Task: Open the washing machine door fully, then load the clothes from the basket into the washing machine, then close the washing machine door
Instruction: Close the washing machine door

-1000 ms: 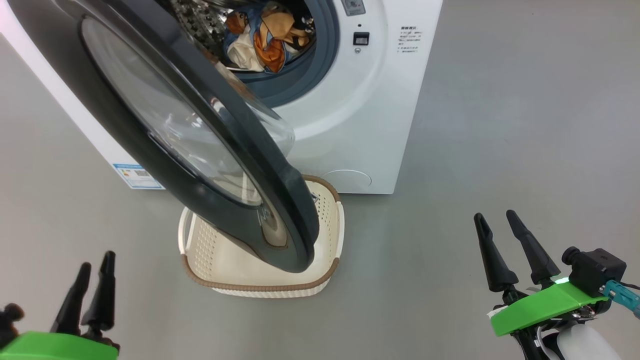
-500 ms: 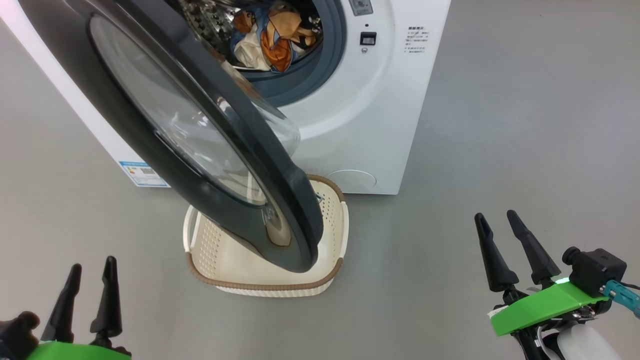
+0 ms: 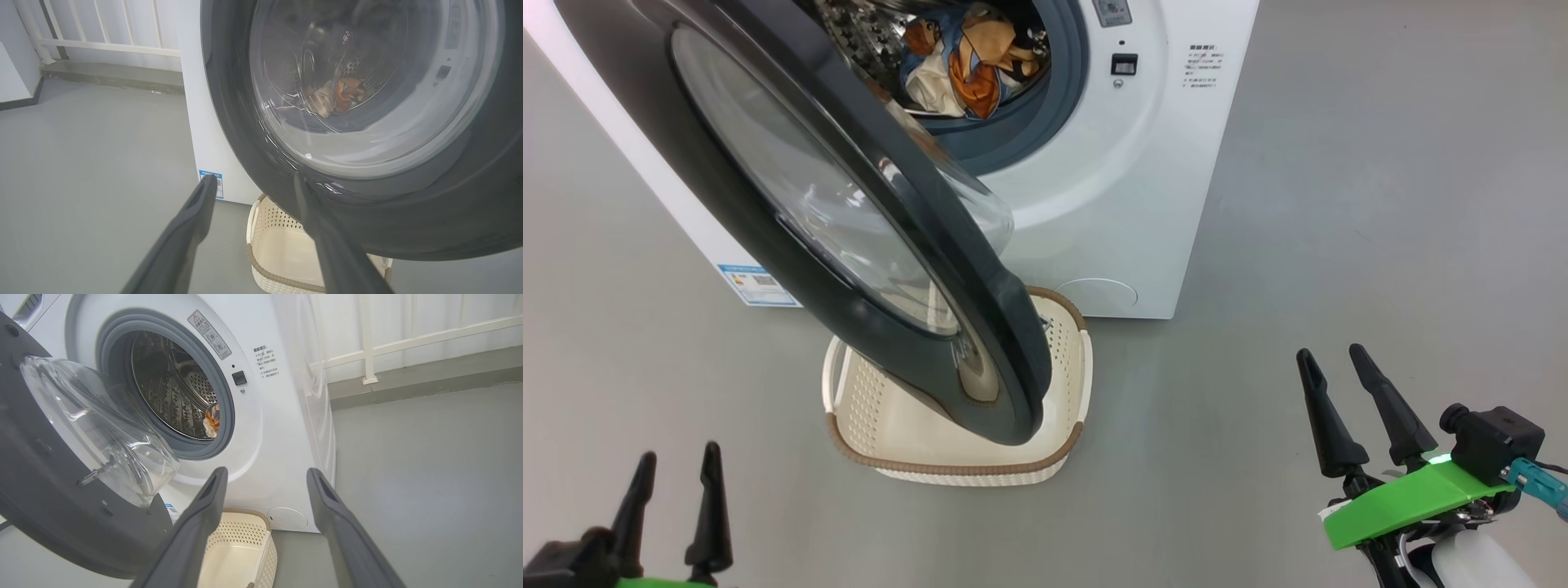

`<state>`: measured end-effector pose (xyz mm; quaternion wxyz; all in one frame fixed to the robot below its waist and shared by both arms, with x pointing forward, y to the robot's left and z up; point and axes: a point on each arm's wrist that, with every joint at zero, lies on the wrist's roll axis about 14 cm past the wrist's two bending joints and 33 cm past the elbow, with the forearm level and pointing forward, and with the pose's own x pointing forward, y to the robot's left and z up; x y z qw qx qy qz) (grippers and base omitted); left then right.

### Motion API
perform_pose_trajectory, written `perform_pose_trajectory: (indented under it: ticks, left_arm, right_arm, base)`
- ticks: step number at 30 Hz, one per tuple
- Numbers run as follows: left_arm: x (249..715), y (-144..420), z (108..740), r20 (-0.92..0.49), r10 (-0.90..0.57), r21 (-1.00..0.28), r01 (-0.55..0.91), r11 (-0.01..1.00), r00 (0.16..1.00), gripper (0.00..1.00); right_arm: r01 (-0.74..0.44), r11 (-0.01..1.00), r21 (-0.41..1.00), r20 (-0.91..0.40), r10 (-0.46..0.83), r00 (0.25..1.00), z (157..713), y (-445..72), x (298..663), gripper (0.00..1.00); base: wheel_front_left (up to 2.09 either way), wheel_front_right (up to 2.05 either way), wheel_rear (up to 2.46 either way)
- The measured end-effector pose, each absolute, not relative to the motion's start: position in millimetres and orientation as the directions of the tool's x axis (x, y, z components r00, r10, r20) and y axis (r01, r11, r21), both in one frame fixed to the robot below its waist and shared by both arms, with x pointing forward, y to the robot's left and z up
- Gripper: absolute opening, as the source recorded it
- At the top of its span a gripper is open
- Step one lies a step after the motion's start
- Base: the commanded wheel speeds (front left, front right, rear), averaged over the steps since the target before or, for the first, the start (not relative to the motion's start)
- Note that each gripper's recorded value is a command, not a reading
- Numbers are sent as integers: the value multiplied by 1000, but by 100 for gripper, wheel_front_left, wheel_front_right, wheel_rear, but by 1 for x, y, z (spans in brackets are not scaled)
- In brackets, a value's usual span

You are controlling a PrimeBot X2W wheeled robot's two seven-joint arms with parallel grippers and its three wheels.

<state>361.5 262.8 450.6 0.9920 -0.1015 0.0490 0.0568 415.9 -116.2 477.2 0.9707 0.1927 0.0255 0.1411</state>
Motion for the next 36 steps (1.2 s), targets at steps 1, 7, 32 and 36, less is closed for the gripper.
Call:
perform_pose_trajectory:
  ticks: [1, 7, 32, 36]
  left_arm:
    - [360, 263, 449, -114, 105, -191, -126, 974, 988, 100]
    - [353, 264, 443, -132, 121, -182, -144, 973, 984, 100]
    - [326, 282, 455, -97, 190, -171, -204, 964, 977, 100]
    - [324, 285, 457, -90, 199, -170, -212, 962, 976, 100]
  right_arm:
    - [-264, 886, 381, 5, 284, 959, 477, -116, 416, 100]
    - [-270, 885, 380, 9, 288, 958, 479, -115, 416, 100]
    - [-603, 732, 316, 326, 514, 794, 589, -20, 420, 0]
    - [-680, 673, 292, 390, 565, 727, 611, 2, 406, 0]
  base:
    - [0, 0, 0]
    - [0, 0, 0]
    - [0, 0, 0]
    - [0, 0, 0]
